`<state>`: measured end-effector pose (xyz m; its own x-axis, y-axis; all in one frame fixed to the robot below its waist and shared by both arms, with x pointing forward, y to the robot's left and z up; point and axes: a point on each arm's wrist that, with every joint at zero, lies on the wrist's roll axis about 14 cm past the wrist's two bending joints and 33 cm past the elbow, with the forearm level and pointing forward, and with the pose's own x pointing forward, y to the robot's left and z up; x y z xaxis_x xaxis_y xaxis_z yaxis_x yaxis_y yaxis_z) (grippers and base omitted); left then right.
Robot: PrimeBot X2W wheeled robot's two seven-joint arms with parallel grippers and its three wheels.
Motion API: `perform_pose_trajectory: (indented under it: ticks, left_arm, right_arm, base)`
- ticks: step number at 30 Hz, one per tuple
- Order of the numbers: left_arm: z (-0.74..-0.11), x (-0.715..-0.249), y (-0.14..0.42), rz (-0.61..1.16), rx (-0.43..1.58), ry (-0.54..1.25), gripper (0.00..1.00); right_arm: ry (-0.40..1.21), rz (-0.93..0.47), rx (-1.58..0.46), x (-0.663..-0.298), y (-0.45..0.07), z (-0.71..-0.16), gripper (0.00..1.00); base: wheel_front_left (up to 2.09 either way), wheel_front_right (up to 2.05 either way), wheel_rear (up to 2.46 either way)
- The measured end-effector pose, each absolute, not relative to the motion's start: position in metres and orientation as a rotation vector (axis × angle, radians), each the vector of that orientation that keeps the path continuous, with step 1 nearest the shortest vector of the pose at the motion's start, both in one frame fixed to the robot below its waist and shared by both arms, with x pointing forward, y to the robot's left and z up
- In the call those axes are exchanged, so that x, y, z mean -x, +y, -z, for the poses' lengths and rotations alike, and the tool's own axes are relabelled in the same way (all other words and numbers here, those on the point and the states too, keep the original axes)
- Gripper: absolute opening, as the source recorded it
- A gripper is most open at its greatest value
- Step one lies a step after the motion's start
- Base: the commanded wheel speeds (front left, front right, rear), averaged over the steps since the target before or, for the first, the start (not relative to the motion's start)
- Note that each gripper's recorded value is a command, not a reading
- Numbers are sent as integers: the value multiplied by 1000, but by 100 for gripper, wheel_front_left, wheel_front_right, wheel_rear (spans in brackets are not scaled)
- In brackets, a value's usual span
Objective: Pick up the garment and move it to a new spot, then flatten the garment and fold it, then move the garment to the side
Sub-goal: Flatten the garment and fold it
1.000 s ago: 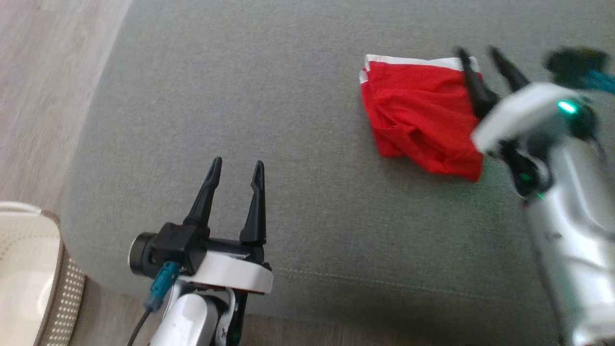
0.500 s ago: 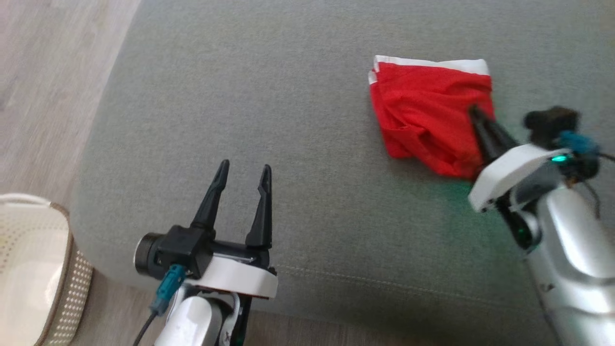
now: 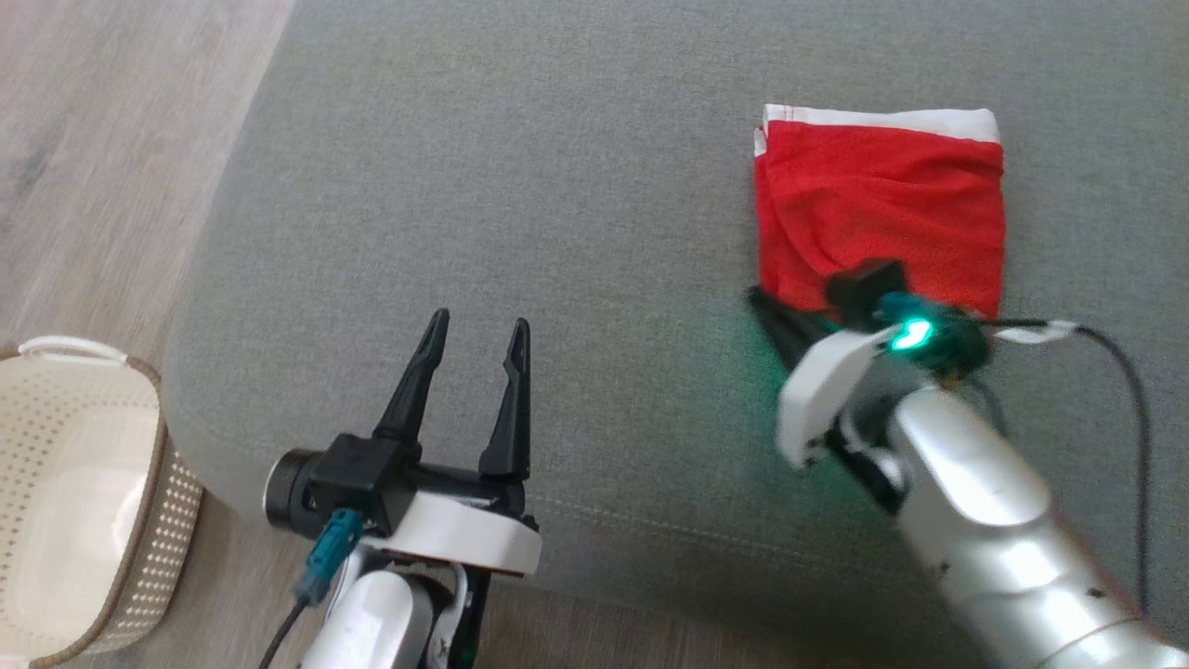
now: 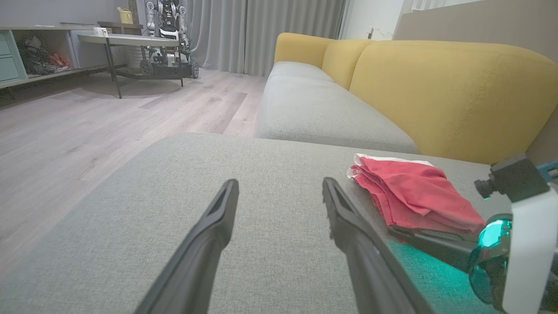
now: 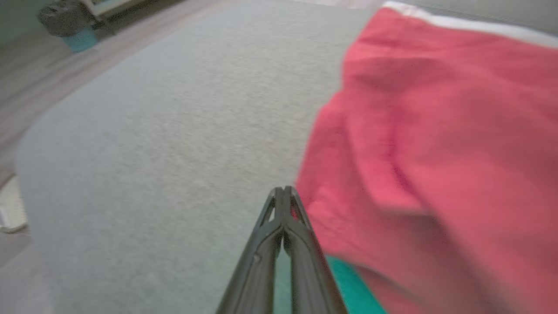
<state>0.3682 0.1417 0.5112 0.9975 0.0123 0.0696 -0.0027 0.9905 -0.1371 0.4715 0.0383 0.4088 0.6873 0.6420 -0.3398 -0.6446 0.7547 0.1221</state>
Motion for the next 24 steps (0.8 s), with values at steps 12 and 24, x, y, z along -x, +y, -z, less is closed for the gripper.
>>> perform_pose_trajectory:
  ticks: [12, 24]
  left_arm:
    - [-522, -371, 131, 28, 146, -104, 100]
    - [-534, -355, 126, 42, 163, -143, 100]
  right_arm:
    - [348, -811, -171, -424, 66, -428, 100]
    - [-50, -446, -181, -446, -52, -513, 100]
  base:
    - [0, 0, 0]
    - [0, 0, 0]
